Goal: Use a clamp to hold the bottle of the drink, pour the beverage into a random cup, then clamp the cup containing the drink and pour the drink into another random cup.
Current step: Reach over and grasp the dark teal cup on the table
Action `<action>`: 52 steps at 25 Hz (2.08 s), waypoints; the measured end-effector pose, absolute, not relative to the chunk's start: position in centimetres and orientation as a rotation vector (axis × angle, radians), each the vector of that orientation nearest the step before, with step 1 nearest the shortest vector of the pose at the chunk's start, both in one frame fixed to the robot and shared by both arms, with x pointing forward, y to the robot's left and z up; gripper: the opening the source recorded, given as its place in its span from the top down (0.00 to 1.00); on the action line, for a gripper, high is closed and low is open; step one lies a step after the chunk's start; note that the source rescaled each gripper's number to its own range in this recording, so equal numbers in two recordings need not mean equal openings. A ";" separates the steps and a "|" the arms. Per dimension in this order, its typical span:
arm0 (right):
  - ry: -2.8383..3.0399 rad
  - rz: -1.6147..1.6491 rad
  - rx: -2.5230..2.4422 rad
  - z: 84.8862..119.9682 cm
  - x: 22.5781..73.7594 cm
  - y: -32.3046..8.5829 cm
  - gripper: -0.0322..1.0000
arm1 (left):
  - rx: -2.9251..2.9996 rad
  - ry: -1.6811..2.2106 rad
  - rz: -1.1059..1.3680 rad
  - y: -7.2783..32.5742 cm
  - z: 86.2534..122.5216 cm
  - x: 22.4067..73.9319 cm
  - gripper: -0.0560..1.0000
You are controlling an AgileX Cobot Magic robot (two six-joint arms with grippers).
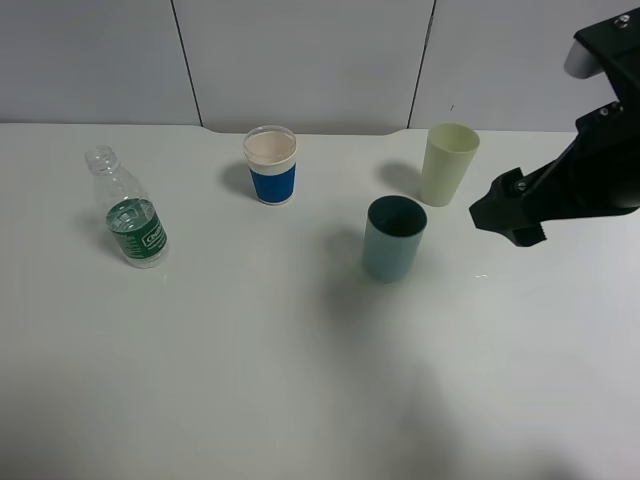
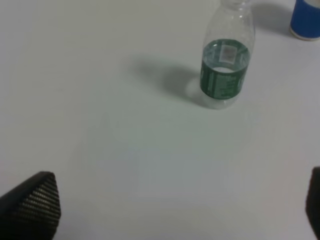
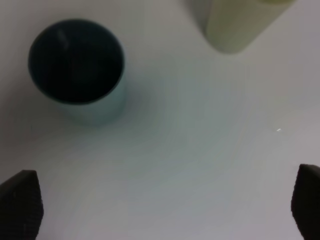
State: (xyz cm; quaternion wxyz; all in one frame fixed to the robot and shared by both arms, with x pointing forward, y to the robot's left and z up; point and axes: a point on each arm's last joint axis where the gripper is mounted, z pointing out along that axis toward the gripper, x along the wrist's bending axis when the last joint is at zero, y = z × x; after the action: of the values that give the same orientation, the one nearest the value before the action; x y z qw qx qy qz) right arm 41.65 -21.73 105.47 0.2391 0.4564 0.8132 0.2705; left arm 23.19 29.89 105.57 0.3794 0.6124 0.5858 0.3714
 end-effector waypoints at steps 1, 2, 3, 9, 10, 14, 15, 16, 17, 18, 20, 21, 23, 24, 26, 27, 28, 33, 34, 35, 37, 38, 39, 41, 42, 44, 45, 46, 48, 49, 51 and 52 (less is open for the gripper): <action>2.236 0.737 1.265 105.2 41.8 -21.5 0.00 | 1.564 1.496 0.949 29.9 105.6 23.2 0.00; 2.242 0.732 1.286 104.9 41.9 -21.3 0.00 | 1.564 1.496 0.949 29.9 105.6 23.2 0.00; 2.246 0.727 1.315 104.6 42.0 -21.1 0.00 | 1.564 1.496 0.949 29.9 105.6 23.2 0.00; 2.307 0.612 1.423 102.3 43.0 -20.5 0.00 | 1.565 1.497 0.949 29.9 105.6 23.2 0.00; 2.316 0.601 1.429 101.8 43.0 -20.5 0.00 | 1.565 1.497 0.949 29.9 105.6 23.2 0.00; 2.348 0.584 1.435 98.7 42.5 -20.6 0.00 | 1.565 1.497 0.949 29.9 105.6 23.2 0.00; 2.342 0.611 1.424 98.1 42.3 -20.6 0.00 | 1.565 1.497 0.949 29.9 105.6 23.2 0.00; 2.338 0.632 1.414 97.6 42.1 -20.7 0.00 | 1.565 1.497 0.949 29.9 105.6 23.2 0.00; 2.334 0.649 1.406 97.1 41.9 -20.7 0.00 | 1.565 1.497 0.949 29.9 105.6 23.2 0.00; 2.335 0.659 1.399 96.6 41.6 -20.9 0.00 | 1.565 1.497 0.949 29.9 105.6 23.2 0.00; 2.326 0.699 1.383 95.4 41.1 -21.0 0.00 | 1.565 1.497 0.949 29.9 105.6 23.2 0.00; 2.314 0.733 1.370 95.1 41.0 -21.0 0.00 | 1.565 1.497 0.949 29.9 105.6 23.2 0.00; 2.287 0.790 1.356 94.5 41.0 -21.0 0.00 | 1.565 1.497 0.949 29.9 105.6 23.2 0.00; 2.277 0.802 1.359 94.2 41.2 -21.1 0.00 | 1.565 1.497 0.949 29.9 105.6 23.2 0.00; 2.280 0.783 1.382 93.4 41.6 -21.1 0.00 | 1.565 1.497 0.949 29.9 105.6 23.2 0.00; 2.282 0.777 1.391 93.0 41.8 -21.1 0.00 | 1.565 1.497 0.949 29.9 105.6 23.2 0.00; 2.283 0.778 1.394 92.7 42.0 -21.1 0.00 | 1.565 1.497 0.949 29.9 105.6 23.2 0.00; 2.297 0.818 1.334 90.8 43.2 -20.3 0.00 | 1.565 1.497 0.949 29.9 105.6 23.2 0.00; 2.308 0.822 1.302 90.3 43.5 -20.2 0.00 | 1.565 1.497 0.949 29.9 105.6 23.2 0.00; 2.314 0.831 1.271 90.0 43.6 -20.0 0.00 | 1.565 1.497 0.949 29.9 105.6 23.2 0.00; 2.326 0.841 1.216 89.3 43.9 -19.8 0.00 | 1.565 1.497 0.949 29.9 105.6 23.2 0.00; 2.323 0.853 1.191 89.2 44.1 -19.7 0.00 | 1.565 1.497 0.949 29.9 105.6 23.2 0.00; 2.328 0.853 1.173 89.0 44.2 -19.6 0.00 | 1.565 1.497 0.949 29.9 105.6 23.2 0.00; 2.318 0.866 1.145 88.7 44.4 -19.5 0.00 | 1.565 1.497 0.949 29.9 105.6 23.2 0.00; 2.292 0.890 1.091 88.5 44.8 -19.3 0.00 | 1.565 1.497 0.949 29.9 105.6 23.2 0.00; 2.271 0.902 1.075 88.4 45.0 -19.3 0.00 | 1.565 1.497 0.949 29.9 105.6 23.2 0.00; 2.258 0.903 1.047 88.3 45.2 -19.2 0.00 | 1.565 1.497 0.949 29.9 105.6 23.2 0.00; 2.236 0.912 1.018 88.3 45.4 -19.2 0.00 | 1.565 1.497 0.949 29.9 105.6 23.2 0.00; 2.206 0.922 0.960 88.1 45.8 -19.1 0.00 | 1.565 1.497 0.949 29.9 105.6 23.2 0.00; 2.197 0.927 0.948 88.0 45.9 -19.1 0.00 | 1.565 1.497 0.949 29.9 105.6 23.2 0.00; 2.174 0.944 0.914 87.8 46.1 -19.0 0.00 | 1.565 1.497 0.949 29.9 105.6 23.2 0.00; 2.148 0.967 0.901 87.7 46.3 -18.8 0.00 | 1.565 1.497 0.949 29.9 105.6 23.2 0.00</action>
State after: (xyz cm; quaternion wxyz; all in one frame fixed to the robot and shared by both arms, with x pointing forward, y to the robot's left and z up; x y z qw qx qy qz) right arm 46.33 -18.84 87.69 0.3049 0.3402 0.8111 0.3653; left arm 23.18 29.89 105.57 0.3788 0.6126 0.5860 0.3714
